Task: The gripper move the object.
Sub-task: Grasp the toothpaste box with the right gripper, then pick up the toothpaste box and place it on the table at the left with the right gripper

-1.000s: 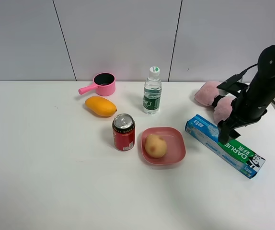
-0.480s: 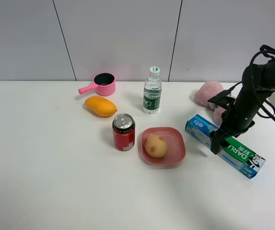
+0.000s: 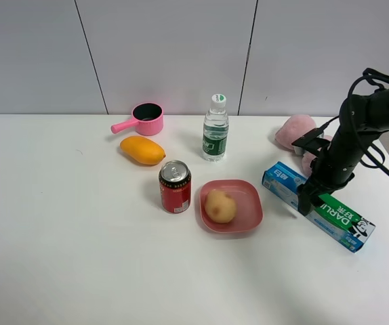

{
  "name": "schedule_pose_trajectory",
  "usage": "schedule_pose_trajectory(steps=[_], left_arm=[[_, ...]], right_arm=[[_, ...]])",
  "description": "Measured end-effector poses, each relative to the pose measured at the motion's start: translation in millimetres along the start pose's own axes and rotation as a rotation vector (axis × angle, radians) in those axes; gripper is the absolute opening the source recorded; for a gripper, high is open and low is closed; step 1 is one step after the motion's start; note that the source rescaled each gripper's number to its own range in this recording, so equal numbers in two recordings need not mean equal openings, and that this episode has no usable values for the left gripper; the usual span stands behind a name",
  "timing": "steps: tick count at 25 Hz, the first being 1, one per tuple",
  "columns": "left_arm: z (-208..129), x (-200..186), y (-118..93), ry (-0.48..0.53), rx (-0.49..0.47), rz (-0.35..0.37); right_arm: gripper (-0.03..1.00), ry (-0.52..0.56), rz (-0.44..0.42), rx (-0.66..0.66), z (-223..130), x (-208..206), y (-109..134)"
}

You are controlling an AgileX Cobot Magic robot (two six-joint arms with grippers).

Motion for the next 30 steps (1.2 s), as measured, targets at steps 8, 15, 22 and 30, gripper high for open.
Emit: schedule_pose_trajectory(steps=[8, 15, 22, 30], left_arm=[[0, 0, 0, 0.000, 0.000, 0.000], [0, 0, 0, 0.000, 0.000, 0.000], [0, 0, 0, 0.000, 0.000, 0.000], [0, 0, 0, 0.000, 0.000, 0.000]], right_arm=[[0.00, 0.005, 0.015, 0.035, -1, 0, 3], [0.00, -0.086, 0.009, 0.068, 12, -82, 8], [0.00, -0.410, -0.065, 0.032, 65, -236, 68], [0.00, -0.624, 0.120, 0.055, 159, -296, 197]])
Point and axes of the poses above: a point on each arm's last joint axis where the gripper is mounted, x pointing out along that axis toward the gripper, y along the wrist's bending axis when the last joint is at zero, z = x × y, the point moved 10 cm from there along x, pointing out along that axis toward the gripper, and after that the axes turned 1 degree about -x, right-handed, at the moved point
